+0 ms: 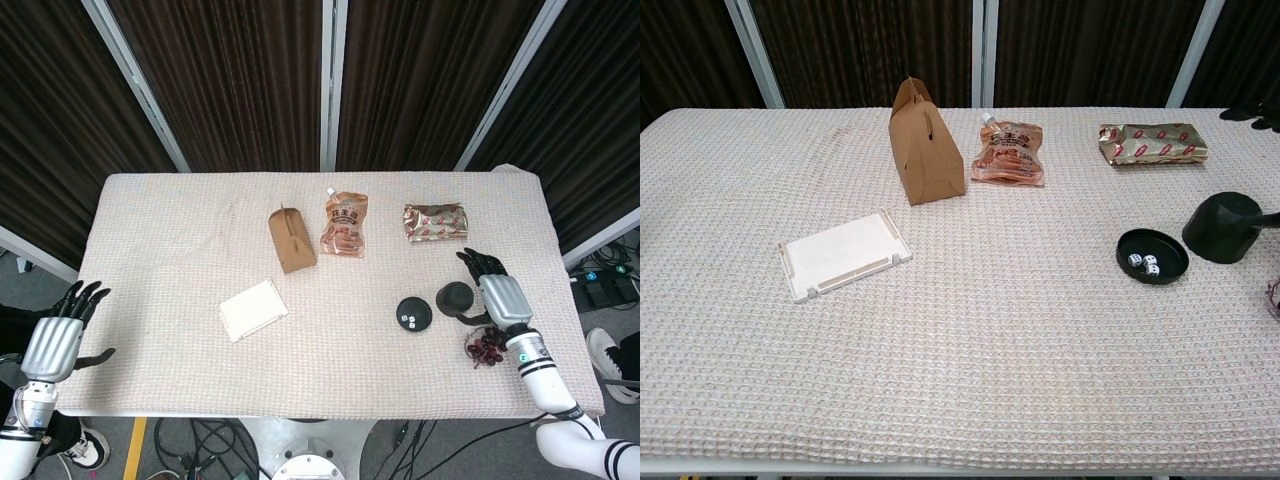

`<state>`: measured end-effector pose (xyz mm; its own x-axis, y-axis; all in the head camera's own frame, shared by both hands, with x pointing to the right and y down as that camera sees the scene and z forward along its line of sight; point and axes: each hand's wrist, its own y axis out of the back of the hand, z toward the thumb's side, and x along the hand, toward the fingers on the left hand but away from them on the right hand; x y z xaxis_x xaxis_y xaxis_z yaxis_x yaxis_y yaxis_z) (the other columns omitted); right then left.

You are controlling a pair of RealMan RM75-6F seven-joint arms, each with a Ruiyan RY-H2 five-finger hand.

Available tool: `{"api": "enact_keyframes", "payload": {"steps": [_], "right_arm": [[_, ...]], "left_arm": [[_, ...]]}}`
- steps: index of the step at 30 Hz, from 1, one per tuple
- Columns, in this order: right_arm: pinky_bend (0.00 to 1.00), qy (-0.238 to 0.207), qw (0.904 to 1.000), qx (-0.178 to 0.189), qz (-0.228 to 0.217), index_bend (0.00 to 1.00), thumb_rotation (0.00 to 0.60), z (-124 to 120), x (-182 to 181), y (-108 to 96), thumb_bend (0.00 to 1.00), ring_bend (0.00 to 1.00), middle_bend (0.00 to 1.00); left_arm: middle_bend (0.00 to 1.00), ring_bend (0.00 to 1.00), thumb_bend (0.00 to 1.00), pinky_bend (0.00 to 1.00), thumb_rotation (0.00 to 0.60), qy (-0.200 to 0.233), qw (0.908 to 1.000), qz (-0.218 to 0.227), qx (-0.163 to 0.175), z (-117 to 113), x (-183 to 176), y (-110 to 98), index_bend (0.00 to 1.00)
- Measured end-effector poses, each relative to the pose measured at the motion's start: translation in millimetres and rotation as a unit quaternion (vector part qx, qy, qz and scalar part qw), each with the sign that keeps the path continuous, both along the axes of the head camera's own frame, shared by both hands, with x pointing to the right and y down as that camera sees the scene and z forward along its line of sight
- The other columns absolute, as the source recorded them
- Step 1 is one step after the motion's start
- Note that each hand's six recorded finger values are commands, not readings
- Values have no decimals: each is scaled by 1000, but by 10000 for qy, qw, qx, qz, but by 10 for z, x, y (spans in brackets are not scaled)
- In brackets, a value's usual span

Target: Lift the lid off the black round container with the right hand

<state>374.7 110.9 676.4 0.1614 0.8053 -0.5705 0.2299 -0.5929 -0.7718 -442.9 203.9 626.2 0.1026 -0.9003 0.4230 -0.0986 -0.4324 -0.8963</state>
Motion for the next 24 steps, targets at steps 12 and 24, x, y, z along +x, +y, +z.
{"api": "enact_keyframes", "payload": {"steps": [12, 24], "right_arm": [[0, 230, 9928, 1101, -409, 0, 600, -750, 63, 70, 0, 0, 4], [0, 1167, 9875, 897, -555, 0, 600, -627, 323, 694, 0, 0, 0]], "left_arm": [[67, 0, 24, 219, 600, -72, 9999, -9, 71, -68, -1, -28, 141], [67, 0, 23, 219, 600, -55, 9999, -20, 101, -68, -5, -38, 141]]}}
